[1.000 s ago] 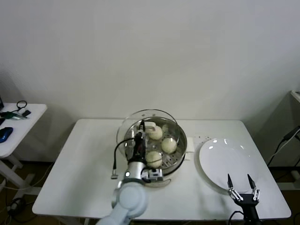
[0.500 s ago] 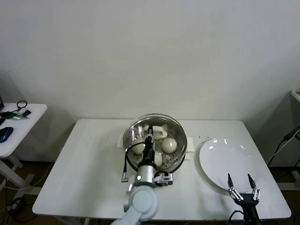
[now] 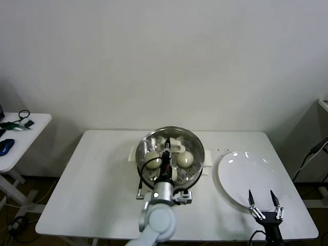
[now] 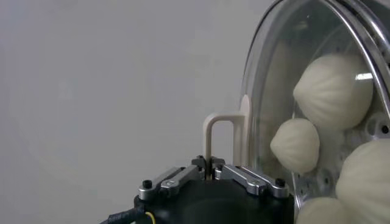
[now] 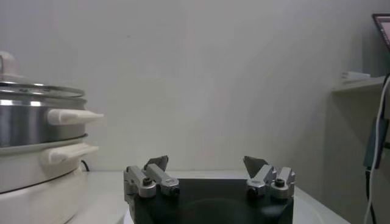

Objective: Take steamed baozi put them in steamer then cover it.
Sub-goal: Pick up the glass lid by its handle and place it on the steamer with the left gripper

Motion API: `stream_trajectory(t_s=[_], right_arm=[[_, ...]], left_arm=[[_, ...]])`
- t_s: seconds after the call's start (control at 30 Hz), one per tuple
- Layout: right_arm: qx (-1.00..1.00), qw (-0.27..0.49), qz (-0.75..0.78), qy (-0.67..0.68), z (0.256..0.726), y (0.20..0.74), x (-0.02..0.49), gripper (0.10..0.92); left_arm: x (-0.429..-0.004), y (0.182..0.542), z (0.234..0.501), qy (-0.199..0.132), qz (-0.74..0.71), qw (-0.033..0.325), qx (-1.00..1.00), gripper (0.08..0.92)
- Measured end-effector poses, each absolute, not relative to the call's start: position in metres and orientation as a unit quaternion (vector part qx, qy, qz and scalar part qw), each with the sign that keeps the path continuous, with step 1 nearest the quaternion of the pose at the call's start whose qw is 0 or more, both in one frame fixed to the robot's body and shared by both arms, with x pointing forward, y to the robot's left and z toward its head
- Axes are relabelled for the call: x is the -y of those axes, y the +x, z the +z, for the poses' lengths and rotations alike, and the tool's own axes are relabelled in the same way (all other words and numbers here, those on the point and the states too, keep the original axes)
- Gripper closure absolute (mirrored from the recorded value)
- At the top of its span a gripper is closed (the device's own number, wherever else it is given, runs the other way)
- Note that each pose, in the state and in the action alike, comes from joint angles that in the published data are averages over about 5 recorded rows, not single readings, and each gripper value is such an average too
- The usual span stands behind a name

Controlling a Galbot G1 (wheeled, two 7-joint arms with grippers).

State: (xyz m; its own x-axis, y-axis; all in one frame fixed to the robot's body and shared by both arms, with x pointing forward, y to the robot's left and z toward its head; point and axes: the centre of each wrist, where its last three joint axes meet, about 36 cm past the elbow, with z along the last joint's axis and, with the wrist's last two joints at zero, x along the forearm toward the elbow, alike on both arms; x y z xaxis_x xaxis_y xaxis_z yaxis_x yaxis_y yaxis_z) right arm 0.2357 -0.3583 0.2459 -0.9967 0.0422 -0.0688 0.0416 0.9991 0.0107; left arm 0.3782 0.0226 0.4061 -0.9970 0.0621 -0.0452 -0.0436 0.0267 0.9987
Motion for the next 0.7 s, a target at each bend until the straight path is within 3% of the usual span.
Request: stream_trajectory(t_s=[0.7], right_arm=[[-0.999, 0.04, 0.007, 0.021, 0.2467, 0.2376, 0.3574, 0.2]], left_arm=[[-0.0252, 0.3807, 0.3996, 0.01, 0.704, 0.032, -0.71, 0.847]])
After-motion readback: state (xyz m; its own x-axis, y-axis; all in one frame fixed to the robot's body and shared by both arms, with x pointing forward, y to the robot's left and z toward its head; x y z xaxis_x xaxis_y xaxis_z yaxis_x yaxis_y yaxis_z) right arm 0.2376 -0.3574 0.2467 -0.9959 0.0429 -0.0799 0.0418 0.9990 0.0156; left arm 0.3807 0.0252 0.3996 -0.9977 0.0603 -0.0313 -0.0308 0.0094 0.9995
